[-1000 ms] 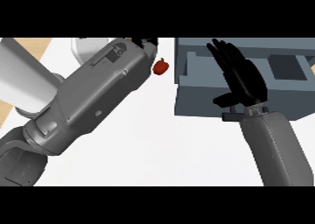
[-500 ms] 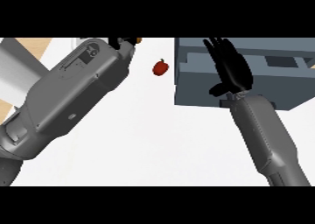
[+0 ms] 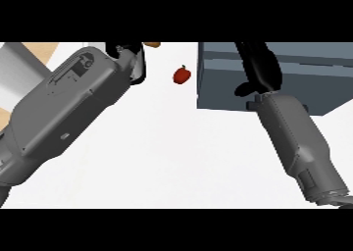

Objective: Pick up the can, place it into the drawer and close the drawer

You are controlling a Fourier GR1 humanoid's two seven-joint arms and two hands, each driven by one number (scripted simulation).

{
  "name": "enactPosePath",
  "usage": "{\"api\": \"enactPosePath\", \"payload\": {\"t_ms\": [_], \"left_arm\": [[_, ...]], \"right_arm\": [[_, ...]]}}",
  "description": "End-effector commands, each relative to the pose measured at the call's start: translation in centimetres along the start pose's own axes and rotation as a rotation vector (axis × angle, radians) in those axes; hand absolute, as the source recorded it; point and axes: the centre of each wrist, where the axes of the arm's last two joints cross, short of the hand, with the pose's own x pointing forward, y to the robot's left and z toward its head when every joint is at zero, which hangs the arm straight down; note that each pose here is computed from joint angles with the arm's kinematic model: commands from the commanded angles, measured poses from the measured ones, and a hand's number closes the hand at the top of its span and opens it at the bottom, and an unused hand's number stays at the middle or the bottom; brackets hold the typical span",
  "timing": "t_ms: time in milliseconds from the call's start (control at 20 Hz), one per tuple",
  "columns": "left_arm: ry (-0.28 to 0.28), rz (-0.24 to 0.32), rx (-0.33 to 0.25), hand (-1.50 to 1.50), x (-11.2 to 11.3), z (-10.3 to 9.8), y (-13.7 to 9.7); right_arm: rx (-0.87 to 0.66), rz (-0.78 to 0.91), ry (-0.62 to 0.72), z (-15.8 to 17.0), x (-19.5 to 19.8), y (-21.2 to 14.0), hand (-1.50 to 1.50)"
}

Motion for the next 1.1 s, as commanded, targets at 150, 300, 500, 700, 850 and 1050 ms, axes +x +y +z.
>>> {"api": "enactPosePath", "payload": {"t_ms": [150, 300, 500, 700, 850, 1050], "left_arm": [[-0.012, -0.001, -0.004, -1.50, 0.4, 0.0, 1.9], [-0.032, 0.004, -0.011, -1.50, 1.5, 0.2, 1.7], [-0.023, 0.000, -0.017, -1.50, 1.3, 0.3, 2.5], [-0.029, -0.004, -0.040, -1.50, 1.6, 1.2, 2.6], [-0.013, 0.013, -0.036, -1.50, 1.5, 1.3, 2.3], [-0.009, 0.000, -0.040, -1.50, 0.7, 1.9, 2.7]], "right_arm": [[-0.043, 0.016, 0.057, -1.8, 0.3, 0.1, -1.50], [-0.068, 0.021, 0.066, -2.2, 0.1, 0.0, -1.50], [-0.089, 0.040, 0.066, -4.2, -0.5, -2.3, -1.50], [-0.109, 0.044, 0.103, -4.5, -1.5, -2.9, -1.50], [-0.110, 0.059, 0.097, -5.7, -0.9, -4.2, -1.50], [-0.099, 0.038, 0.119, -5.6, -1.1, -4.0, -1.50]]}}
